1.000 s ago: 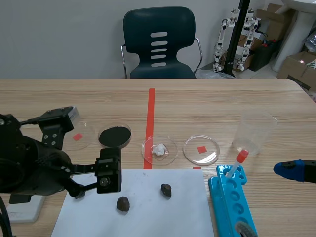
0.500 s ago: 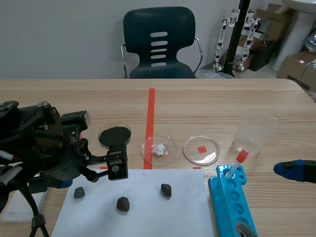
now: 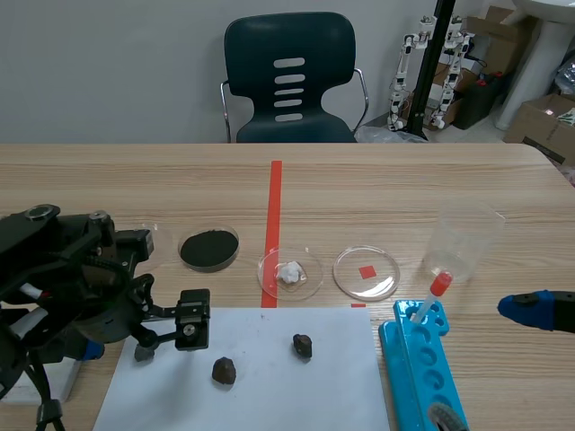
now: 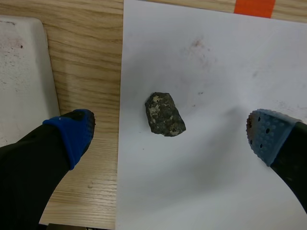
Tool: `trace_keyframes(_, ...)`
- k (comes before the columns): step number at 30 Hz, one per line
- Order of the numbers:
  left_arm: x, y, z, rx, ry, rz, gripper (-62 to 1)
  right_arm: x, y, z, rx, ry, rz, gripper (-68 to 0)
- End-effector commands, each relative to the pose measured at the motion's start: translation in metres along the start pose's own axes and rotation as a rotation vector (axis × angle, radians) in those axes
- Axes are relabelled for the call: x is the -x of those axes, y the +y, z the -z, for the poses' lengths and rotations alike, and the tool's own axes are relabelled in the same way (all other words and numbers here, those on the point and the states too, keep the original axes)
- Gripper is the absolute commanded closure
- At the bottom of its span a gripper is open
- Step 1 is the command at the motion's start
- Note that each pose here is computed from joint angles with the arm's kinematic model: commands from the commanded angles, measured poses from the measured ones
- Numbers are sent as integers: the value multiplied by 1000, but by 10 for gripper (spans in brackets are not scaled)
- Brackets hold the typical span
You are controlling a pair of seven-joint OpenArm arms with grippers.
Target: Pick up the left mineral with the left hand
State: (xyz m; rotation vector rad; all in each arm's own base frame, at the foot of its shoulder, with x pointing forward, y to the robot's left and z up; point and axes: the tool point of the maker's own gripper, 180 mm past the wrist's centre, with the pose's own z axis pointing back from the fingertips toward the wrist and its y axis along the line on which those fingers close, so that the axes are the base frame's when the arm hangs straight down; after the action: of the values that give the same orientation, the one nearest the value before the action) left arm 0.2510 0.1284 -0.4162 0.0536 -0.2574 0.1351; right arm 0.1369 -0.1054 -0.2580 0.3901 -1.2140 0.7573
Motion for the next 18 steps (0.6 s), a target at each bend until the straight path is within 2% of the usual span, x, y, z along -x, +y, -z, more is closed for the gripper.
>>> trace_keyframes(1,-9,-2,-4,1,-32,15,-623,-5,-1,1,4,-23,1,-587)
trace_keyframes(9,-9,-6,-1,2,-40,44,-623,-5,-1,1,4,-23,1,-587)
trace_keyframes(18,-8,-6,-1,1,-35,48,-623,-5,-1,1,4,-23,1,-587)
